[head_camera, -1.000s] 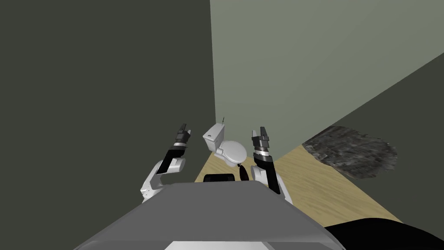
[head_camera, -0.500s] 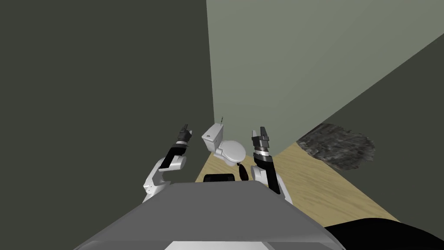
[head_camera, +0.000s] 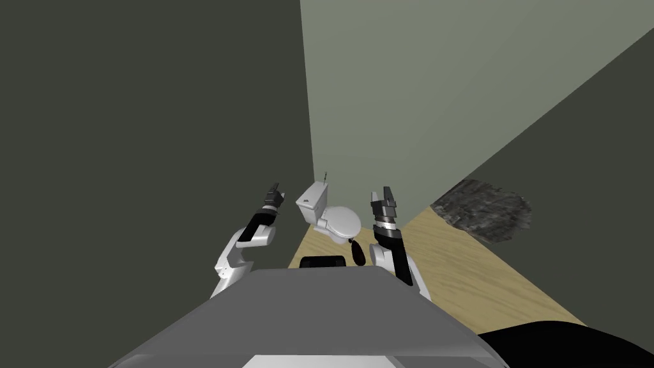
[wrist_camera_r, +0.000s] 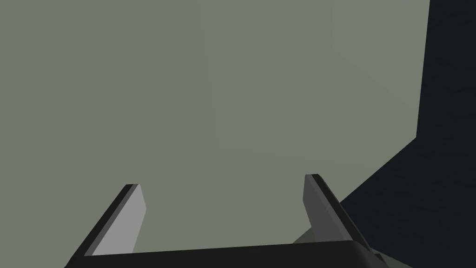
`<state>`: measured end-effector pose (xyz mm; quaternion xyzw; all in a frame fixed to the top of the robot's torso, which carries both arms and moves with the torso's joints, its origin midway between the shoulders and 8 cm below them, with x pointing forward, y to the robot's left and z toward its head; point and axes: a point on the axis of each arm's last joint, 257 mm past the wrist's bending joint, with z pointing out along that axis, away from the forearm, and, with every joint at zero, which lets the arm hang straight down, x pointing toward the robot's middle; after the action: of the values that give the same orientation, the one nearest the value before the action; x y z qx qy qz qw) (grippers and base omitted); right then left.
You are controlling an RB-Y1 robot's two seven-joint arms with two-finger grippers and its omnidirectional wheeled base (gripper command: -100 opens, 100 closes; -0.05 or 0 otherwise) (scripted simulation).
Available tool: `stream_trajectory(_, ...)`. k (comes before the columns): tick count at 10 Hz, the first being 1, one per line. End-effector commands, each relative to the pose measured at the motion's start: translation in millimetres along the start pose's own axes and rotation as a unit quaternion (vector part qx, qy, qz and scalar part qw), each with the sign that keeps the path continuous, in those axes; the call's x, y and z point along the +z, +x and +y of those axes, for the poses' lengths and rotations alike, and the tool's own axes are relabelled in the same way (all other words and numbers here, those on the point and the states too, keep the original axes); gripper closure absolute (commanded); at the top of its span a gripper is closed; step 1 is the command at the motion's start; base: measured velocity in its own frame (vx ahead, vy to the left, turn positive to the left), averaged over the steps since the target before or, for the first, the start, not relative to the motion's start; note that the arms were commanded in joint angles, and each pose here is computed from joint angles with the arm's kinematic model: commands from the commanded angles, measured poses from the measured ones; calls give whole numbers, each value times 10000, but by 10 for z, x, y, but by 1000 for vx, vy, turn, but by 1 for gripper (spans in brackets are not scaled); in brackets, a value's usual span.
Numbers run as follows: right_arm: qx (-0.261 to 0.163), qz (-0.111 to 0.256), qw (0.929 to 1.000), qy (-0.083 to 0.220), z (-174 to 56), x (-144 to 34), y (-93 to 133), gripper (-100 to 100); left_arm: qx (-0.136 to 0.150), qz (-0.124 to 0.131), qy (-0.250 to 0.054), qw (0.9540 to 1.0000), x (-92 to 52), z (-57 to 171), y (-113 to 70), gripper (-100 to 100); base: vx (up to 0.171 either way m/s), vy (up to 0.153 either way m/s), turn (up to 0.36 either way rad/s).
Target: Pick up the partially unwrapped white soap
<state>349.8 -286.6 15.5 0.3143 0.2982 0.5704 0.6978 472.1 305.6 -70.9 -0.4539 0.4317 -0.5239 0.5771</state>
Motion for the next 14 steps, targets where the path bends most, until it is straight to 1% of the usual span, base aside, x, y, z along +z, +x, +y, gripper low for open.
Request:
stream_trajectory(1, 0, 0, 10000, 0, 0, 0, 0, 0, -75, -35, -226, 9997, 26, 114, -18, -100, 3, 35, -76)
stream_trajectory(2, -1, 0, 10000, 0, 0, 0, 0, 0, -75, -48, -290, 9995, 24, 147, -25, -100, -1, 18, 17)
stream_trajectory(3, 0, 0, 10000, 1, 0, 0, 0, 0, -221, -51, -409, 9989, 90, 186, -8, -100, 3, 29, -130)
stream_trajectory(5, -1, 0, 10000, 0, 0, 0, 0, 0, -220, -93, -606, 9979, 79, 287, -28, -100, 7, 27, -38)
stream_trajectory(6, -1, 0, 10000, 1, 0, 0, -1, 0, -369, -88, -689, 9969, 144, 308, -1, -100, 10, 31, -126)
stream_trajectory(8, -1, 0, 10000, 1, 0, 0, 0, 0, -367, -142, -927, 9949, 123, 430, -24, -100, 5, 28, -33)
stream_trajectory(9, -1, 0, 10000, 1, 0, 0, -1, 0, -519, -130, -987, 9937, 188, 439, 13, -100, 12, 29, -110)
stream_trajectory(11, -1, 0, 10000, 1, 0, 0, 0, 0, -515, -193, -1256, 9906, 156, 576, -12, -100, 8, 26, -39)
stream_trajectory(12, -1, 0, 10000, 1, 0, 0, -1, 0, -667, -184, -1340, 9886, 216, 596, 32, -100, 11, 26, -126)
stream_trajectory(14, -1, 0, 10000, 1, 0, 0, -1, 0, -661, -244, -1587, 9848, 177, 721, 10, -100, 11, 25, -23)
